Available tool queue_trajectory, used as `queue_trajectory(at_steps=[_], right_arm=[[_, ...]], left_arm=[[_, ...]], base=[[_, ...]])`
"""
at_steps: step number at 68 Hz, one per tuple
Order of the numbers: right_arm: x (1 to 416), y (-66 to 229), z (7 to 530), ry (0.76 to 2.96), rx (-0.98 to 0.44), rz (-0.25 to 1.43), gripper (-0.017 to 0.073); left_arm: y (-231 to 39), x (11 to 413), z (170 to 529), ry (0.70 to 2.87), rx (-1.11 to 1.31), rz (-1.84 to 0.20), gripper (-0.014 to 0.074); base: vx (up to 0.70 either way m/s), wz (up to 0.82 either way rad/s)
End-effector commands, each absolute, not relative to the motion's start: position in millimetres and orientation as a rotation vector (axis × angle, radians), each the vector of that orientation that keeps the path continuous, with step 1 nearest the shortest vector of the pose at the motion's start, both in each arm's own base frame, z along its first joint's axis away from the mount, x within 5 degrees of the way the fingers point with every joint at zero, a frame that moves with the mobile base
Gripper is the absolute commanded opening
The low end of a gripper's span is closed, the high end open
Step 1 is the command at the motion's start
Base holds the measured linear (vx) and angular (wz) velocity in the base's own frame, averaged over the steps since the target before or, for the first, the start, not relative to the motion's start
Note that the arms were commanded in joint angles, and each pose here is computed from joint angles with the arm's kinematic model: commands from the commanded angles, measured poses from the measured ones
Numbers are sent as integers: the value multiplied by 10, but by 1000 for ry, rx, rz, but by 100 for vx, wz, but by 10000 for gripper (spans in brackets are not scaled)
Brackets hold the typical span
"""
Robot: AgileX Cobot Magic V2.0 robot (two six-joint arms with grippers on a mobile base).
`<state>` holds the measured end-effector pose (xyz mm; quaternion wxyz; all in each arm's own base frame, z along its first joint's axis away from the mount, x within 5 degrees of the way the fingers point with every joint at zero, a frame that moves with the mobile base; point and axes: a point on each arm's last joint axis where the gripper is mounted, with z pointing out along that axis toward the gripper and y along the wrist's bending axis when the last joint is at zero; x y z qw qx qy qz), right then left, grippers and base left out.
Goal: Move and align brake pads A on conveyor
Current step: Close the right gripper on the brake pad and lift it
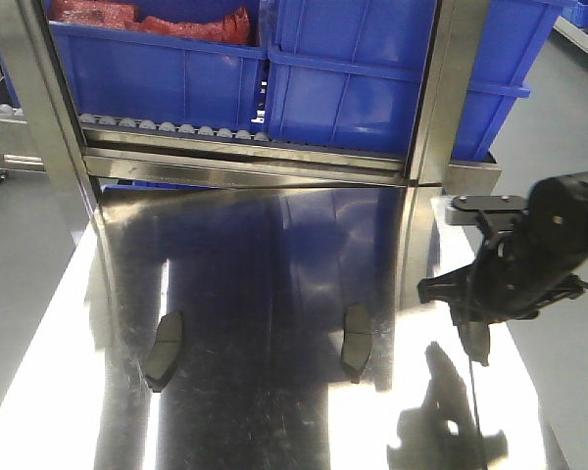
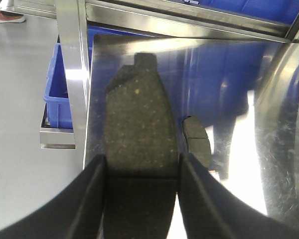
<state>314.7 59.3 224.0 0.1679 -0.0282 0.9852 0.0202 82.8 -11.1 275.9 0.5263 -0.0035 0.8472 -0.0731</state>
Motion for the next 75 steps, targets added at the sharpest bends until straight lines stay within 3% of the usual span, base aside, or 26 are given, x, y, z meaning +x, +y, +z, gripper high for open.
queue_trajectory(at_steps=[1,25,50,75], right_arm=[[2960,544,2620,2612,-94,75,-12],[2040,376,3137,2287,-116,122,-12],[1212,220,3160,1966,-111,156,-12],[919,164,3067,1847,-106,165,-12]], left_arm=[[-118,861,2923,1913,-17,-196,-6],[-118,861,2923,1913,-17,-196,-6],[-118,861,2923,1913,-17,-196,-6],[-118,861,2923,1913,-17,-196,-6]], base=[[0,0],[0,0],[0,0],[0,0]])
